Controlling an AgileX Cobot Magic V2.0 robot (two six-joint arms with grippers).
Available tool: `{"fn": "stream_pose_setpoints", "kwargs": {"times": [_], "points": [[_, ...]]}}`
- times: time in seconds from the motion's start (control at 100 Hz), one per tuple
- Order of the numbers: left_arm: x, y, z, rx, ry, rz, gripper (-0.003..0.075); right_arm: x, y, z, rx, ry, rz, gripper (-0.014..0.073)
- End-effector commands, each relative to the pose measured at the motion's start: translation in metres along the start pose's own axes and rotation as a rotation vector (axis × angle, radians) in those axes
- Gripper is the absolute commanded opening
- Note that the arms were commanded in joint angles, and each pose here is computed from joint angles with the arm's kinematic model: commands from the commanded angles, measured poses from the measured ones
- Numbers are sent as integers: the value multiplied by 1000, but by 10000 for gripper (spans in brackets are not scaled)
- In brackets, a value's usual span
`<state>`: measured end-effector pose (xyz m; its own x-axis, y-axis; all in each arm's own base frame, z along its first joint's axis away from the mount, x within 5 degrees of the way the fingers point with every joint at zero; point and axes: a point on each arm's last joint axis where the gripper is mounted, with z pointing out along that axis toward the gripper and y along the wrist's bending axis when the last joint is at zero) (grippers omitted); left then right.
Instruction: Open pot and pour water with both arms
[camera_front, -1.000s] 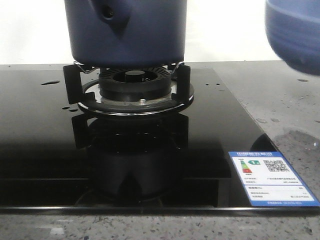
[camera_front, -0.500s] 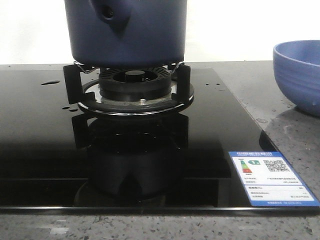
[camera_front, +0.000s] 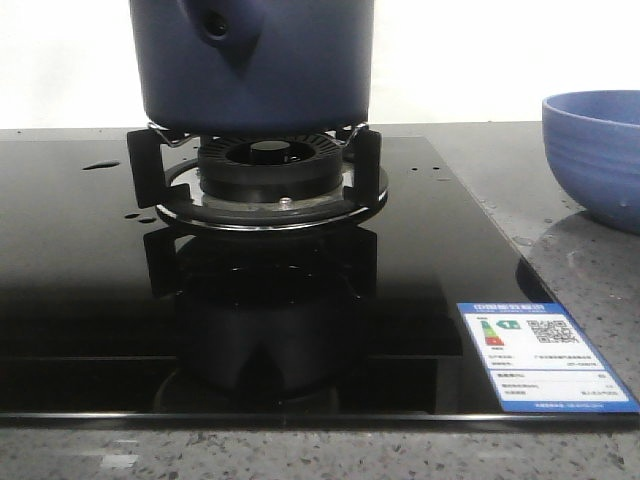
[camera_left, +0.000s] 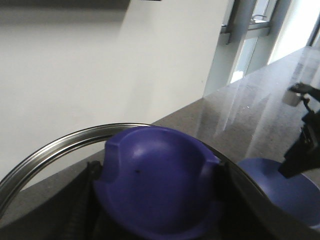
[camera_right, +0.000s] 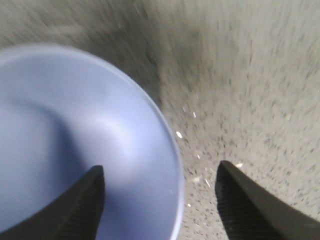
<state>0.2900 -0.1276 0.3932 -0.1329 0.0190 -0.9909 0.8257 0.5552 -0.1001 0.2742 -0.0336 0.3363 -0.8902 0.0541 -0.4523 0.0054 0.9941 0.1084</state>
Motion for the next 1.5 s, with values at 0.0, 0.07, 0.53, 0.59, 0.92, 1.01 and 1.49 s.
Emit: {"fn": "stream_pose_setpoints", "kwargs": {"times": [0.0, 0.07, 0.53, 0.59, 0.92, 1.01, 1.49], "points": [[-21, -16, -8, 65, -80, 7, 348, -8, 6, -39, -6, -156, -17, 446], [-15, -14, -5, 64, -62, -4, 348, -9, 9, -51, -13, -205, -18, 446], [14, -1, 21, 131, 1, -80, 348, -6, 13, -66, -14, -265, -22, 446], [14, -4, 23, 142, 1, -49, 348, -6, 13, -66, -14, -265, -22, 446], [14, -7, 30, 99, 4, 19, 348, -6, 13, -66, -14, -265, -23, 446], [14, -3, 30, 62, 7, 19, 348, -6, 13, -66, -14, -265, -23, 446], [11, -2, 30, 46, -21, -7, 348, -6, 13, -66, -16, -263, -22, 446]]}}
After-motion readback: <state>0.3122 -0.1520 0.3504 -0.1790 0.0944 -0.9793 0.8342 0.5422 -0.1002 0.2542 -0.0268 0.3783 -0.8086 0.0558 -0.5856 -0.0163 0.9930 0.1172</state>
